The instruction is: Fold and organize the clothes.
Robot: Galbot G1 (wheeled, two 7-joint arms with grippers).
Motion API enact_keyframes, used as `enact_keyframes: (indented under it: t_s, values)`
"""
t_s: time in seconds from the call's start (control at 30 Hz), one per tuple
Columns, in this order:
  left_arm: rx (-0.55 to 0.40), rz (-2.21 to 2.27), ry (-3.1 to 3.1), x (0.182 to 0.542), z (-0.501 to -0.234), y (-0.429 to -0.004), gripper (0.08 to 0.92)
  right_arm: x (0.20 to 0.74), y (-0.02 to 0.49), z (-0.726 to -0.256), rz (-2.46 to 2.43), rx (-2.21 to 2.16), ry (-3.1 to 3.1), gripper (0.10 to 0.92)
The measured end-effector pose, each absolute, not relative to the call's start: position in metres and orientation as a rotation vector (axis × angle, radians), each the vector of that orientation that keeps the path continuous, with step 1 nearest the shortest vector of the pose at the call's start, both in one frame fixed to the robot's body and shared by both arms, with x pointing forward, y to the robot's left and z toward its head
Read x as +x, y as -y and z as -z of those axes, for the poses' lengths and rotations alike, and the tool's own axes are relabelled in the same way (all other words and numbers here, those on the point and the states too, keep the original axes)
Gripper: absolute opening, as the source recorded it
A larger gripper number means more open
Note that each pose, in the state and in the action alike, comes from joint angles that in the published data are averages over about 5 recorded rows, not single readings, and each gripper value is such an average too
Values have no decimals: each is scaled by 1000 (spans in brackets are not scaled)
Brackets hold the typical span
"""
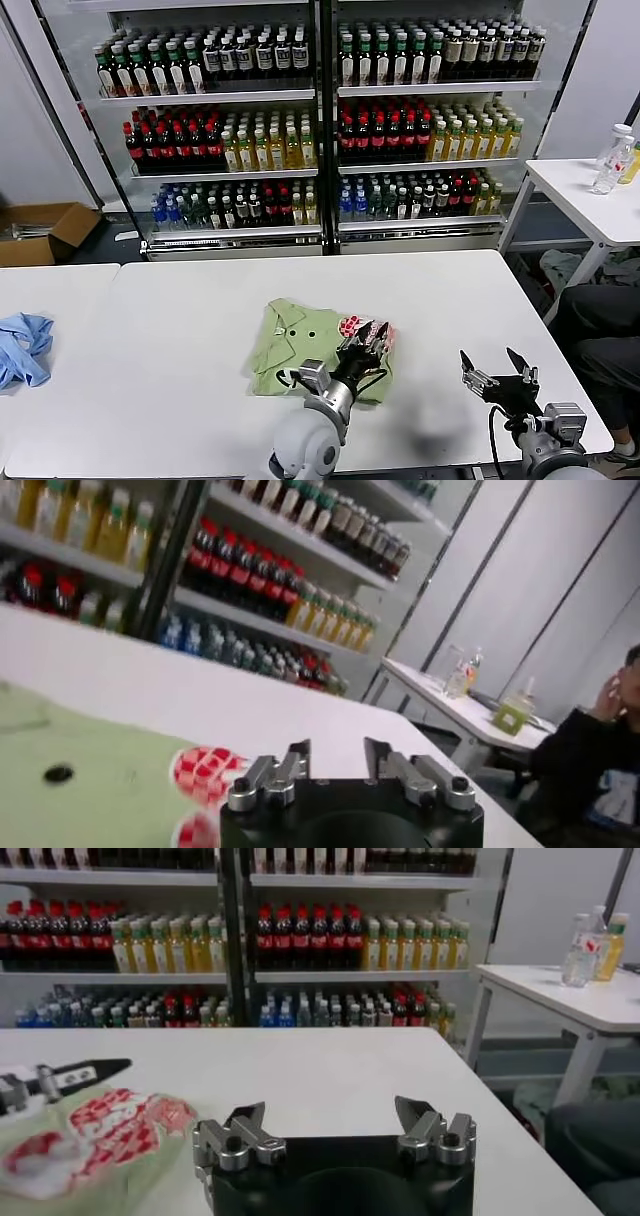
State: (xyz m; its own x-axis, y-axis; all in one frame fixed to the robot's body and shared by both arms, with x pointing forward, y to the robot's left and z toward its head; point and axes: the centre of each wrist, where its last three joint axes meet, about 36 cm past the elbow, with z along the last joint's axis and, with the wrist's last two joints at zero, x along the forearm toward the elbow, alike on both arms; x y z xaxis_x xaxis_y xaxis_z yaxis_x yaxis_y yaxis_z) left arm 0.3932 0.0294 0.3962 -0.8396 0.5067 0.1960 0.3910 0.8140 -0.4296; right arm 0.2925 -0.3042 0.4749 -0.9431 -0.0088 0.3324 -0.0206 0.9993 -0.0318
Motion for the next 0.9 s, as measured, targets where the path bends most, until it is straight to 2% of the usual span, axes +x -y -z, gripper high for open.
enact_keyframes:
  t_s: [0.23, 0.4, 0.47, 0.77, 0.9]
  values:
    - [-694, -512, 2788, 376, -400, -37, 614, 304, 293, -469, -21, 60, 2802, 823]
    - [-595, -514, 2857, 363, -405, -69, 766, 320, 272, -455, 34, 114, 2784, 823]
    - [-541, -502, 2882, 356, -404, -86, 802, 328, 261, -447, 62, 137, 2774, 823]
    - [-307, -435, 2939, 323, -398, -143, 823, 362, 213, -415, 193, 223, 2696, 811]
    - [-253, -410, 2944, 313, -396, -155, 823, 376, 197, -402, 224, 231, 2662, 724]
